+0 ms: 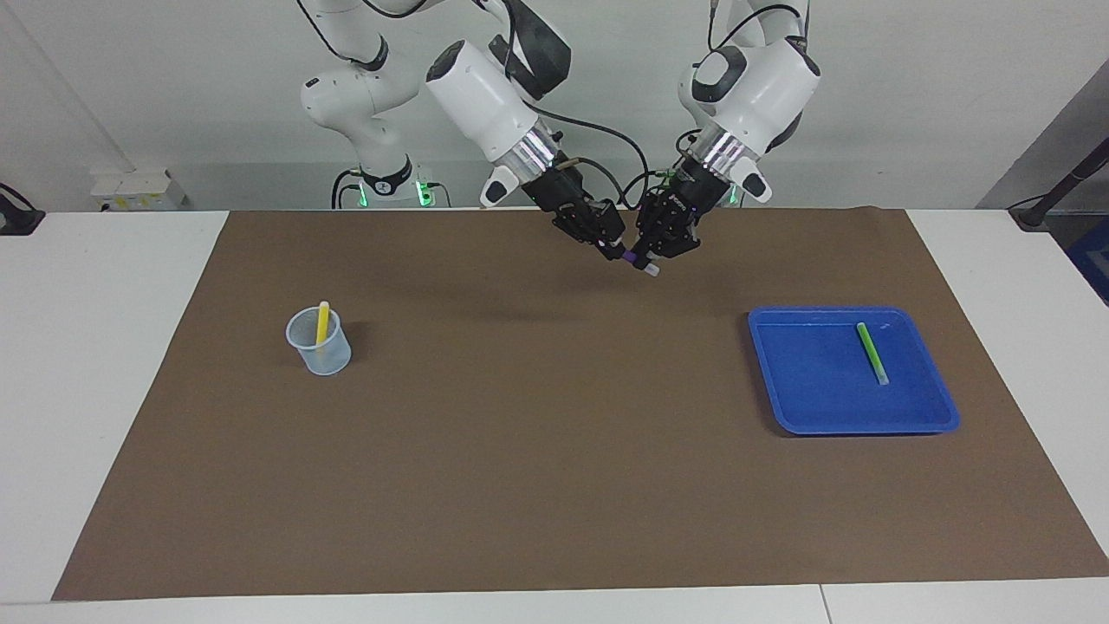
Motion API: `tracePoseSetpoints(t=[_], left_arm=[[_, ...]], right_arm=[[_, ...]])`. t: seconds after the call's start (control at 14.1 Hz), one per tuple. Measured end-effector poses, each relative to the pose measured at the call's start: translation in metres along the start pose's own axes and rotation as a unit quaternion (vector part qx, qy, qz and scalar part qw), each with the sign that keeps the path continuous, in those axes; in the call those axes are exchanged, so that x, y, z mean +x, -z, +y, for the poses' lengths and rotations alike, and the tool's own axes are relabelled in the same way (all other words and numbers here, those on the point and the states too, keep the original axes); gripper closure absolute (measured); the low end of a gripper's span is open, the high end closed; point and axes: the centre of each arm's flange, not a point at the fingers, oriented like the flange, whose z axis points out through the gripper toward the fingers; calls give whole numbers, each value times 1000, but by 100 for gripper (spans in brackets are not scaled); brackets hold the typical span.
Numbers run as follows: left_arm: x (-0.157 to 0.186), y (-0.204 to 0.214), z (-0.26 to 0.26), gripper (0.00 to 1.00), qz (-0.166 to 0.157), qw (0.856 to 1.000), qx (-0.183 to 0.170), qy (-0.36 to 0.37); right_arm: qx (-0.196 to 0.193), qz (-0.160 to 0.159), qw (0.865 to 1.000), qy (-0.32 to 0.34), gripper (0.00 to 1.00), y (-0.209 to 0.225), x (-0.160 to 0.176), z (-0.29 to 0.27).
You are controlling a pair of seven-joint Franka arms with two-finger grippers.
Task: Transfer and insert pens with both arms
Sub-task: 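Grasp the purple pen tip with the right gripper, then pull the purple pen away with the right gripper while the left gripper opens, then insert the purple pen into the clear cup with the right gripper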
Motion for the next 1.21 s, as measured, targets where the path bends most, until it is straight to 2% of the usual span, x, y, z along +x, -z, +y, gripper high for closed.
tracePoseSetpoints(t=[0.21,0.43,0.64,0.78,0.99,1.14,1.21], left_arm=[[1,1,1,32,-1,1000,-7,6],[2,0,1,30,1,1000,-7,-18],[17,3,4,30,8,997,-1,-83],[43,14,13,30,15,989,29,-143],[93,47,33,30,13,969,67,-240],[122,66,41,30,26,948,89,-306],[132,71,42,30,42,932,107,-343]], right_arm=[[2,4,1000,-3,79,2,6,-1],[-3,3,1000,8,79,4,11,1],[-53,-33,993,102,79,5,33,17],[-84,-58,984,147,79,16,57,29],[-146,-65,962,222,79,30,76,43],[-191,-84,938,276,79,38,85,56],[-214,-94,922,308,79,44,93,64]])
